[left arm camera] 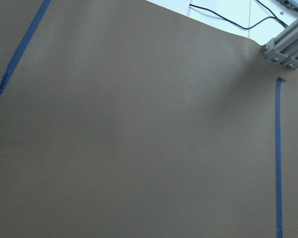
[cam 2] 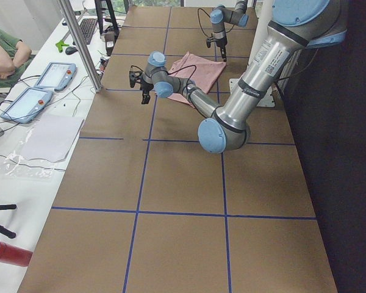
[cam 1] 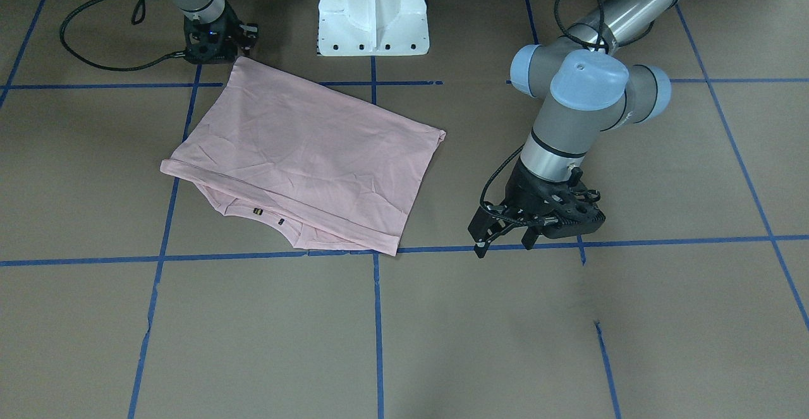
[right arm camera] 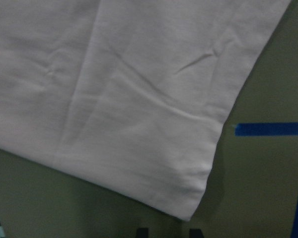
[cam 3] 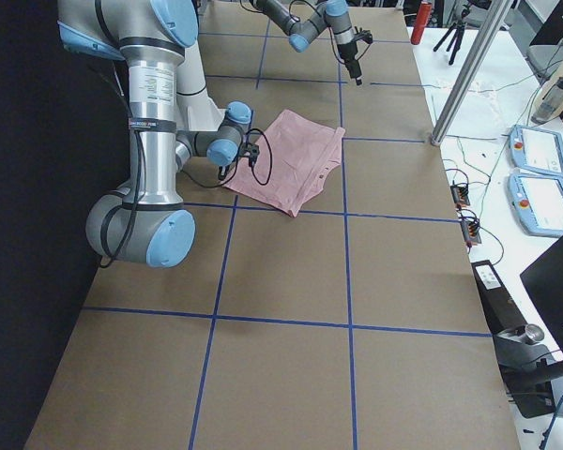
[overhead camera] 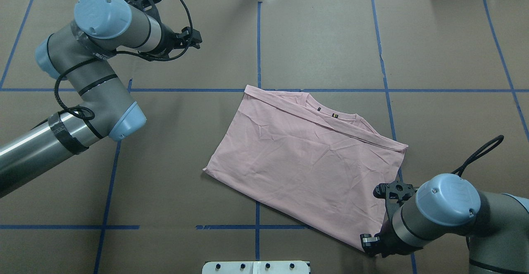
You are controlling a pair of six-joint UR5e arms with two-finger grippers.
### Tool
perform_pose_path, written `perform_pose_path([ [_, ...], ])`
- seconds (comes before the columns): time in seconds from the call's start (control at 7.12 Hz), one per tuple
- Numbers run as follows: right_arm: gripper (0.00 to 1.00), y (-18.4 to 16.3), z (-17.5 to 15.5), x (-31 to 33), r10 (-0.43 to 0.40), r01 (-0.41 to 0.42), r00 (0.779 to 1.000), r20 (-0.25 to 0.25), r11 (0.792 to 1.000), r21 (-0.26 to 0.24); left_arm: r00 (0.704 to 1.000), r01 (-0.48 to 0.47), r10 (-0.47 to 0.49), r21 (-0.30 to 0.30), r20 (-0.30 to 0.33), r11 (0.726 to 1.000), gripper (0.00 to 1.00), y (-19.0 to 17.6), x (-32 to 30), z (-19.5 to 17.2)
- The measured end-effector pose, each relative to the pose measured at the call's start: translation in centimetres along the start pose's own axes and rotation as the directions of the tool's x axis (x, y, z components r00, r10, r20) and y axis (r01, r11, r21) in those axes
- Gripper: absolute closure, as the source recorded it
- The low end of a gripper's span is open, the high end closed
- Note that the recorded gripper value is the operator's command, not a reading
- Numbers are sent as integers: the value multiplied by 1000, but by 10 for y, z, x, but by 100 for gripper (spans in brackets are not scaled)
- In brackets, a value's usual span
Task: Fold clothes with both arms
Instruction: 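Release the shirt and bring both grippers to its sides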
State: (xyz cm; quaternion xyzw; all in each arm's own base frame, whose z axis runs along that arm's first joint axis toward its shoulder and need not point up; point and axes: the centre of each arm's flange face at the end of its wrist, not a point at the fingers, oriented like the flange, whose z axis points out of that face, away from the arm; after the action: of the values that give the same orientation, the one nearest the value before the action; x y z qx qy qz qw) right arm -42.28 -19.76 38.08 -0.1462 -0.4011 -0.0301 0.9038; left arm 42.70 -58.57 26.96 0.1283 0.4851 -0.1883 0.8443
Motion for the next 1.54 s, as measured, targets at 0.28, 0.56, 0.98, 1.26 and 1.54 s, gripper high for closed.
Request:
perform_pose_path([
  [0.28, 0, -14, -39, -16, 59, -64, 995, 81, 996, 64, 996, 85, -80, -97, 47, 992, 0, 79, 13, -11],
  [0.56, 0, -49, -84, -23, 93, -120, 983, 159, 978, 172, 957, 270, -248, -150, 147, 951, 0, 179, 12, 0],
  [0.98, 0, -68, -101, -22, 105, -150, 978, 181, 955, 257, 903, 385, -335, -159, 270, 909, 4, 287, 14, 18],
  [1.26, 0, -70, -104, -22, 105, -153, 977, 186, 952, 264, 896, 395, -342, -158, 284, 905, 8, 297, 14, 18],
  [1.54, 0, -71, -108, -22, 105, -154, 976, 191, 952, 265, 893, 395, -341, -147, 294, 907, 9, 292, 15, 13],
])
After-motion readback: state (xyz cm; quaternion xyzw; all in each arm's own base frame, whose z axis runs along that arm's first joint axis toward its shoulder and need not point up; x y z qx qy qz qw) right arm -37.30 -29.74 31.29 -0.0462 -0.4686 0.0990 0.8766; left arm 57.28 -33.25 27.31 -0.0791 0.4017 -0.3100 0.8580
